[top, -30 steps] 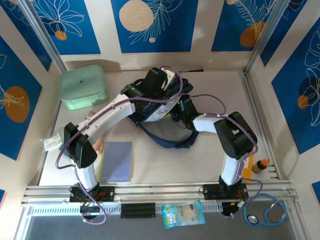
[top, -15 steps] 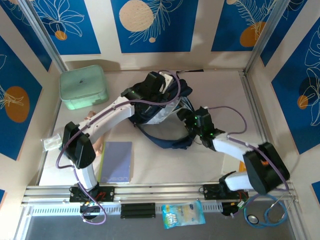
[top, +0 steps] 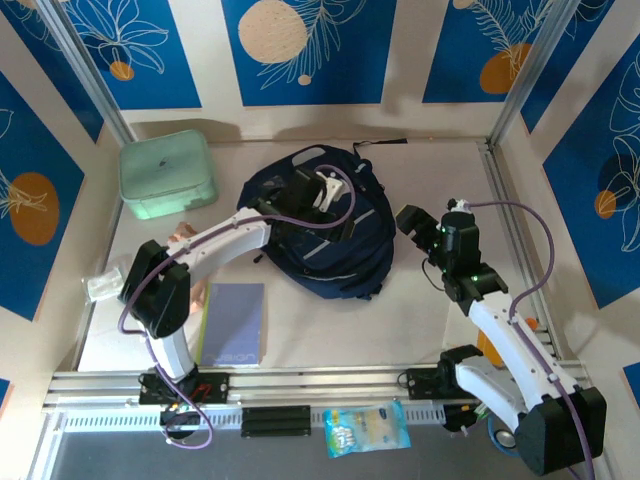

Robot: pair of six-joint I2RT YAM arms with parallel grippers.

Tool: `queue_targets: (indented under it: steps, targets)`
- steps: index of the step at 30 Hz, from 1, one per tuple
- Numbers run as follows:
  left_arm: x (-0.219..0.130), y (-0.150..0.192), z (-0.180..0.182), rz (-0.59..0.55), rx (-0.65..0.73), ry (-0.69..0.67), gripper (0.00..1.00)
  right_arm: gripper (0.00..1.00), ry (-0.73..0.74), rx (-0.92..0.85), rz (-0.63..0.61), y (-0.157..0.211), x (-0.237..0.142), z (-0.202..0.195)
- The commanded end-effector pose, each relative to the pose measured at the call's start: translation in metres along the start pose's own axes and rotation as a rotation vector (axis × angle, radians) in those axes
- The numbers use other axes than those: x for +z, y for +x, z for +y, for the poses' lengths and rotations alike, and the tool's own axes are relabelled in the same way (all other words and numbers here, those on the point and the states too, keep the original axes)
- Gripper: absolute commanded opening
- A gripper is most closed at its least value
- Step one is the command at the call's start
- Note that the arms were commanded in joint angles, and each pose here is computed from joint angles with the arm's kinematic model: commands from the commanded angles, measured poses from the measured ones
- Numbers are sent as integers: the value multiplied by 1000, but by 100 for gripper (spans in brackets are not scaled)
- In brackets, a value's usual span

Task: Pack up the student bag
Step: Close the student bag at the top-center of the table, then move the student bag to the top-center of the table.

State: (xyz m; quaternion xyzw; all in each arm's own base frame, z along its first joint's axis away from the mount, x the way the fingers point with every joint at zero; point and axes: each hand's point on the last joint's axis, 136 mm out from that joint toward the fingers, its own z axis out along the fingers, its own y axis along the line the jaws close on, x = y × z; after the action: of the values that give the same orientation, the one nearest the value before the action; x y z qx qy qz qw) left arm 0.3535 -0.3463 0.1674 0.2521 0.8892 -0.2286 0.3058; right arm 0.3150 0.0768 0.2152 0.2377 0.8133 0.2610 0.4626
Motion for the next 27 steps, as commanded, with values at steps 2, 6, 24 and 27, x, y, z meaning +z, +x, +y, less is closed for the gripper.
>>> queue_targets:
  steps: [2,6,24,27]
  targets:
    - [-16,8,22,-26,-105,-38,100,84,-11,-64,105,18,0,6]
    - [-11,43,73,41,-308,-133,100,84,-28,-73,149,33,8,14]
    - [54,18,86,79,-343,-10,100,81,-1,-72,215,44,30,28]
    - [52,12,88,80,-337,-23,100,81,4,-87,221,43,28,30]
